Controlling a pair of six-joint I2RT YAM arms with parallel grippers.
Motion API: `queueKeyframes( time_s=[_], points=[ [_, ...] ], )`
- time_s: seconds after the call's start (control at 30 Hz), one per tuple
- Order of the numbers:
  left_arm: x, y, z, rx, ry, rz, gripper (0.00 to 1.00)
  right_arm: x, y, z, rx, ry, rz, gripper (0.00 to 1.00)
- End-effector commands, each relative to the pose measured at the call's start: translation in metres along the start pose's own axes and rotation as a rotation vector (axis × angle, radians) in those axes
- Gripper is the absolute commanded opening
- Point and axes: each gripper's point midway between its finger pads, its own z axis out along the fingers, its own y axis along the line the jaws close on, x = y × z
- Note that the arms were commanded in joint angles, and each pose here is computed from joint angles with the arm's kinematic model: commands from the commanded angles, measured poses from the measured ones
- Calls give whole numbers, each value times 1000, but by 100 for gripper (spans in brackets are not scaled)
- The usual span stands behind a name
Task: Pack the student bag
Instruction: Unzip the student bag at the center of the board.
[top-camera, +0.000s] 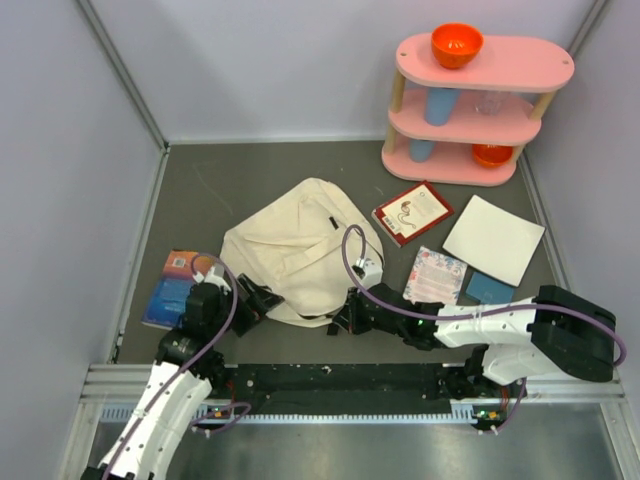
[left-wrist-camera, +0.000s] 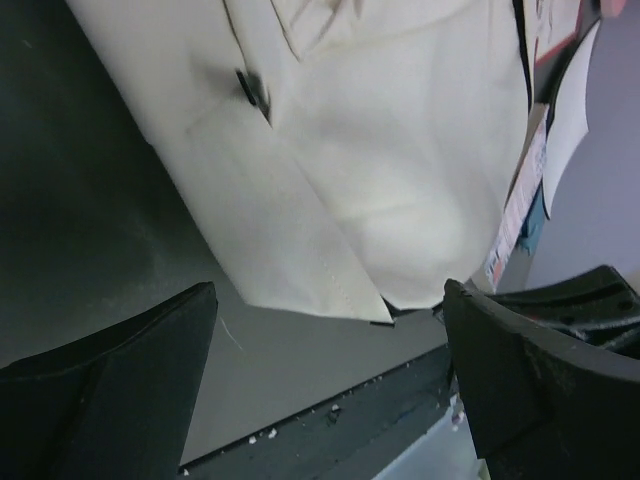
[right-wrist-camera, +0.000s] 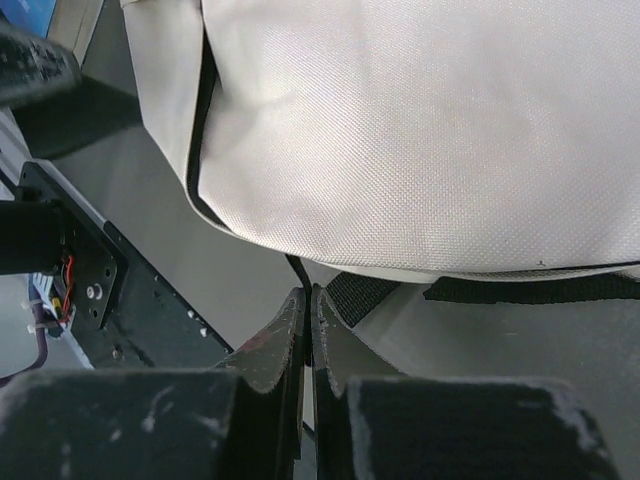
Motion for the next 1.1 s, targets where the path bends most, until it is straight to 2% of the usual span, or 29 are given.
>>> queueKeyframes(
  time_s=[0.0, 0.37, 0.6, 0.7, 0.8, 0.93, 0.97, 1.03, 1.07],
  points=[
    [16, -25, -4, 104, 45, -73, 99, -23, 23, 0, -42, -66, -4, 0],
    [45, -46, 10, 166, 167, -139, 99, -26, 22, 0, -27, -78, 2, 0],
    [48, -54, 20, 211, 141, -184, 99, -26, 24, 2, -38, -79, 2, 0],
    [47, -59, 25, 253, 131, -218, 95, -25, 25, 3, -50, -73, 4, 0],
    [48, -56, 30, 248, 129, -237, 86, -21, 26, 2, -63, -64, 3, 0],
    [45, -61, 34, 258, 114, -232, 68, -17, 24, 2, -72, -55, -2, 0],
    [44, -60, 35, 254, 109, -226, 61, -17, 25, 2, -75, -56, 0, 0],
    [44, -58, 38, 238, 104, -209, 57, -14, 22, 3, -70, -53, -2, 0],
    [45, -55, 39, 227, 105, -204, 49, -14, 20, 3, -65, -53, -1, 0]
  ],
)
